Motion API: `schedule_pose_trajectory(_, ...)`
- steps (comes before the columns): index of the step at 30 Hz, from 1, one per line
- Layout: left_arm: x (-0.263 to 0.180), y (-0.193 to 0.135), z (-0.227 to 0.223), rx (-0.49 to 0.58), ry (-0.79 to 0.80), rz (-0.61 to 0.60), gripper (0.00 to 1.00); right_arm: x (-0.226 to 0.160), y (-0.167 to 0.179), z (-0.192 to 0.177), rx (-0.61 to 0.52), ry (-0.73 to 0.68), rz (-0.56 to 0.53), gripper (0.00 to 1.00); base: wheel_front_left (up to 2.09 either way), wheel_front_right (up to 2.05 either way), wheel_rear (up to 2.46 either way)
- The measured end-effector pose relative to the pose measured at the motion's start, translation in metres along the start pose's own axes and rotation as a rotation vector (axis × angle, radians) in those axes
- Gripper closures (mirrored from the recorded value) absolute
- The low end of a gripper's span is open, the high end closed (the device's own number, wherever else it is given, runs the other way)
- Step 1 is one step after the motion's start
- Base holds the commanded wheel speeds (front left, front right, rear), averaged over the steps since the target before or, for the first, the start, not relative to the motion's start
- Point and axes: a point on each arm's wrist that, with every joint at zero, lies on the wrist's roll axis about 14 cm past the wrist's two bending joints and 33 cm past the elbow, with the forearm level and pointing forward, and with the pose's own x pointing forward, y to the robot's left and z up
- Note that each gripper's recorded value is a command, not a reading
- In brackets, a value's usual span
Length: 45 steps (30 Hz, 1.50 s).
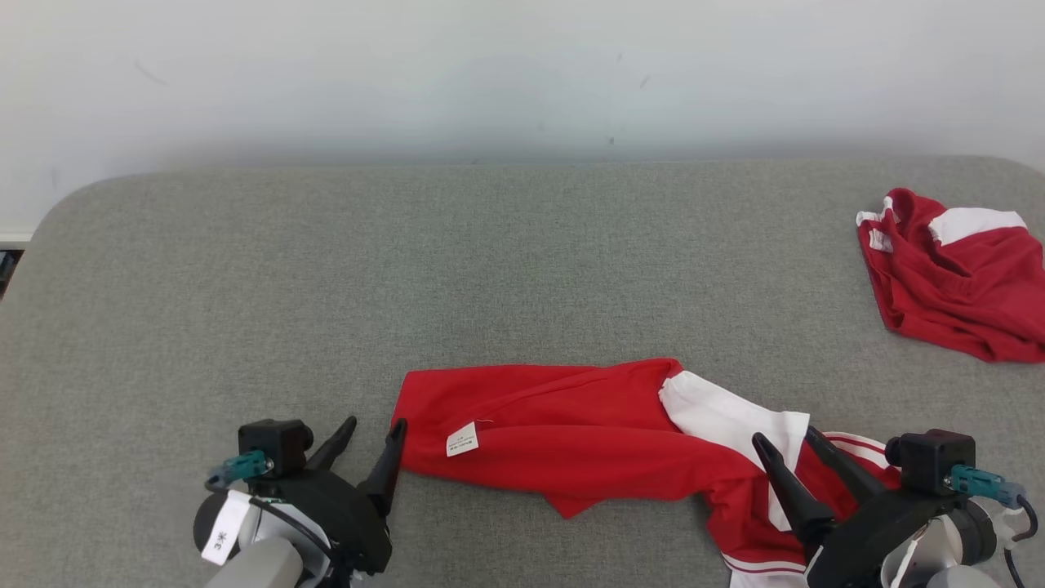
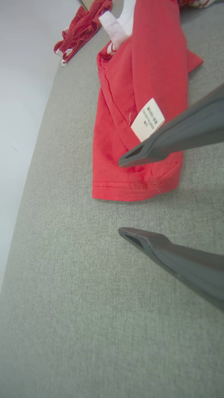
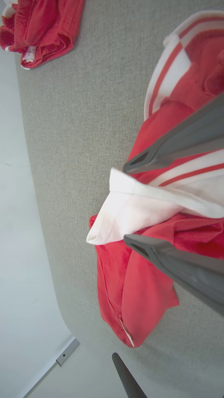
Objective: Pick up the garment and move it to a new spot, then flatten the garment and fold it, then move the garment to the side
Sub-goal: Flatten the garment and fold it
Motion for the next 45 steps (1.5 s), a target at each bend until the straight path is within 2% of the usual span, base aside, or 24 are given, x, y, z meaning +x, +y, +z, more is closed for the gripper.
schedule_pose_trajectory(8,0.004,-0.012,-0.014,0.010,0.037,-0.036,0.00,0.002,-0.010,-0.008,0.003,0.029,-0.043,0.00,0.00,0.00,0.00)
schedule_pose_trajectory(19,0.007,-0.011,-0.026,0.011,0.075,-0.026,0.00,0.010,-0.007,-0.005,-0.015,0.032,-0.034,0.00,0.00,0.00,0.00)
schedule_pose_trajectory(20,0.007,-0.010,-0.027,0.013,0.084,-0.025,0.31,0.011,-0.007,-0.004,-0.014,0.030,-0.035,0.00,0.00,0.00,0.00)
schedule_pose_trajectory(21,0.007,-0.011,-0.029,0.013,0.089,-0.026,0.89,0.011,-0.007,-0.004,-0.014,0.030,-0.037,0.00,0.00,0.00,0.00)
schedule_pose_trajectory(22,0.007,-0.012,-0.029,0.011,0.090,-0.027,1.00,0.011,-0.008,-0.005,-0.014,0.033,-0.040,0.53,0.00,0.00,0.00)
schedule_pose_trajectory(24,0.007,-0.014,-0.031,0.013,0.100,-0.029,1.00,0.011,-0.009,-0.007,-0.017,0.039,-0.040,1.00,0.00,0.00,0.00)
schedule_pose_trajectory(36,0.005,-0.015,-0.028,-0.003,0.092,-0.024,1.00,0.012,-0.007,0.000,-0.038,0.015,-0.040,1.00,0.00,0.00,0.00)
schedule_pose_trajectory(40,0.008,-0.003,-0.005,-0.018,0.030,0.001,1.00,0.015,-0.019,0.030,-0.041,-0.073,-0.068,1.00,0.00,0.00,0.00)
schedule_pose_trajectory(45,0.007,0.024,0.028,0.026,-0.042,0.037,1.00,0.013,-0.046,0.080,-0.119,-0.172,-0.117,1.00,0.00,0.00,0.00)
